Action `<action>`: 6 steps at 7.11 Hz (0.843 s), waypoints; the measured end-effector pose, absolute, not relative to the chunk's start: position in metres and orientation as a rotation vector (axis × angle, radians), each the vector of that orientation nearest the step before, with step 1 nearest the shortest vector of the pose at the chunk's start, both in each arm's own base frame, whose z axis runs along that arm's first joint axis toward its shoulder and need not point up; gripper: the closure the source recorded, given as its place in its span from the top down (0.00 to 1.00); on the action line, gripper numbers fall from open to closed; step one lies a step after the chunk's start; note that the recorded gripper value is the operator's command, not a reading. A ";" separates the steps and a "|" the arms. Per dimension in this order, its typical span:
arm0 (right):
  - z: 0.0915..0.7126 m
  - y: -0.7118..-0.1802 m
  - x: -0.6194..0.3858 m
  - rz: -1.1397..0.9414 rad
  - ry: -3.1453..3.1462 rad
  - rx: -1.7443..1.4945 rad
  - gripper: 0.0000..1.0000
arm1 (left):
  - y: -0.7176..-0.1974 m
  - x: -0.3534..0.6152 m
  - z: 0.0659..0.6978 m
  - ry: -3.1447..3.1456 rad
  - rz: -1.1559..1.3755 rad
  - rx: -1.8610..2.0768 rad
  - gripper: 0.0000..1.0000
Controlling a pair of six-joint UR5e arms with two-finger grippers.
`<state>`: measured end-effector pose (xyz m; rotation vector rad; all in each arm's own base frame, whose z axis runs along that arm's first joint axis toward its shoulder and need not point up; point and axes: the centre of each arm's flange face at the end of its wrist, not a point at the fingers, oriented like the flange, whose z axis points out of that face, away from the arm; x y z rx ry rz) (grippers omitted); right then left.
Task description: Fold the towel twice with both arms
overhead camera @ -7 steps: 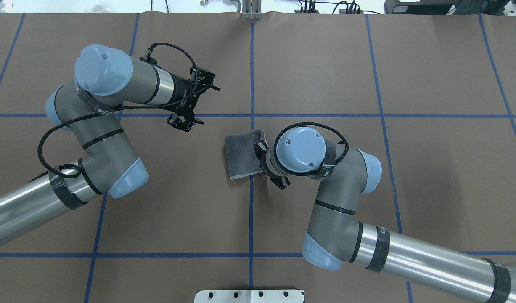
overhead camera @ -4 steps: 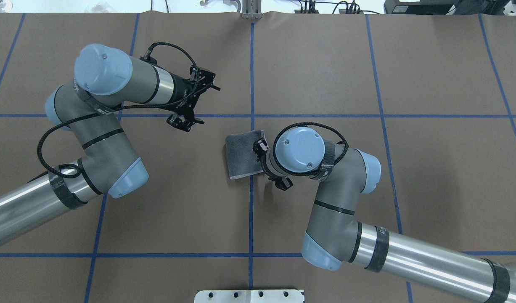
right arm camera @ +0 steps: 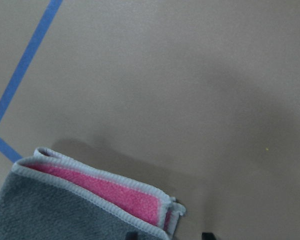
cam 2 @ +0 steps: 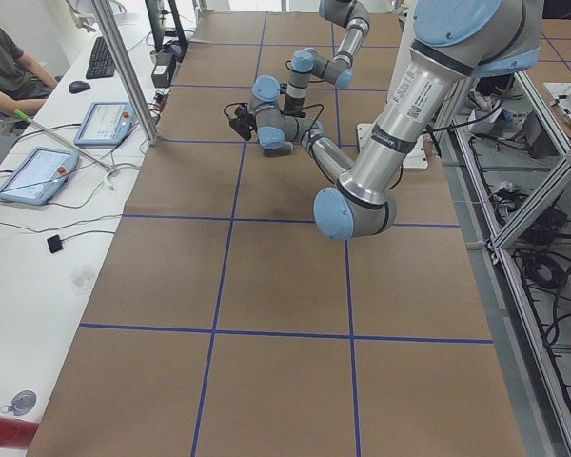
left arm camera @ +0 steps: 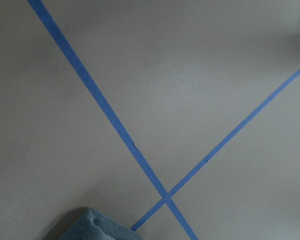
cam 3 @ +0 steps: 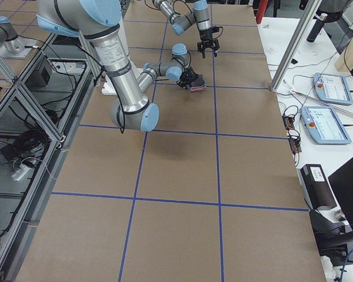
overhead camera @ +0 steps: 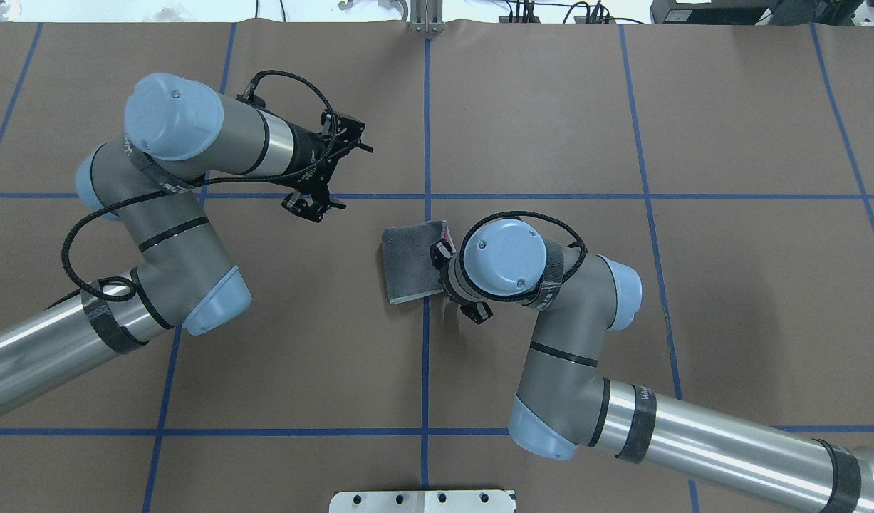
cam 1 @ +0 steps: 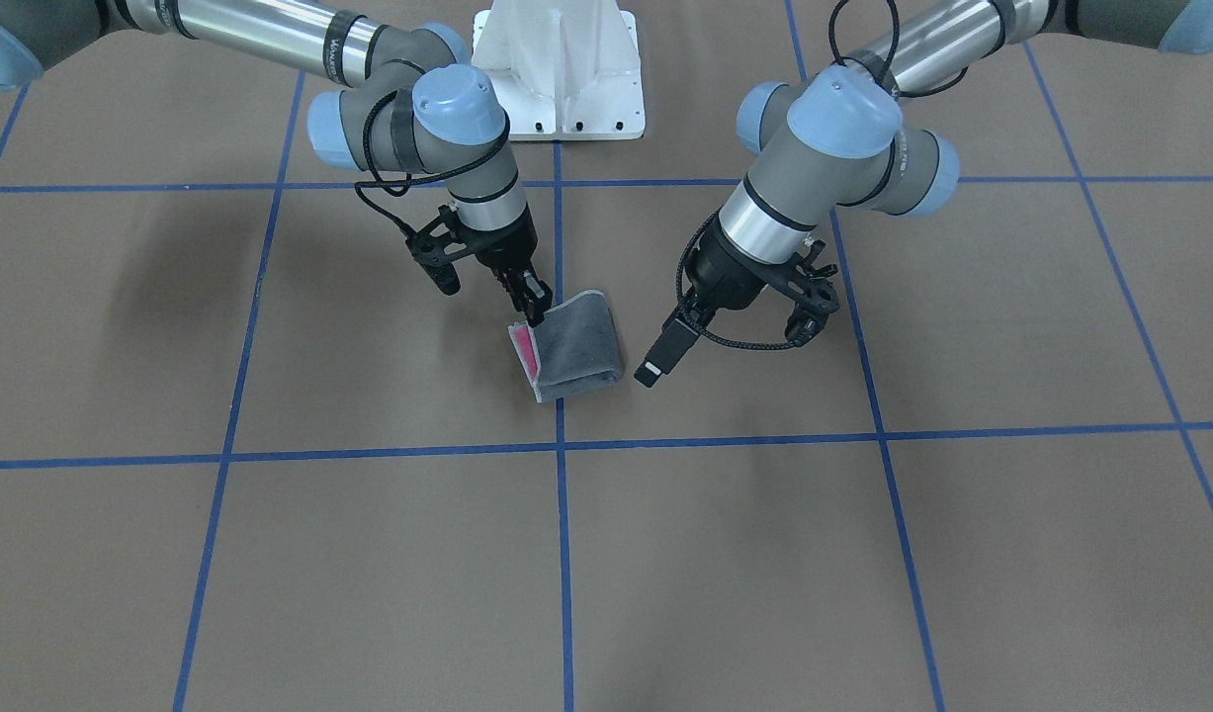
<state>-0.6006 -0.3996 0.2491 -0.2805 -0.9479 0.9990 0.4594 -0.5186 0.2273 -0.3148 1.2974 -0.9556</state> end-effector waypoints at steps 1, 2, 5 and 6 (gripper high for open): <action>0.249 -0.399 -0.601 1.000 -0.948 -0.280 0.00 | -0.519 0.460 0.228 1.297 -0.956 -0.315 1.00; 0.248 -0.397 -0.602 1.000 -0.950 -0.277 0.00 | -0.519 0.460 0.228 1.297 -0.956 -0.315 1.00; 0.243 -0.398 -0.598 0.991 -0.961 -0.274 0.00 | -0.518 0.461 0.229 1.294 -0.955 -0.316 1.00; 0.240 -0.400 -0.594 0.990 -0.966 -0.274 0.00 | -0.518 0.461 0.229 1.293 -0.955 -0.317 1.00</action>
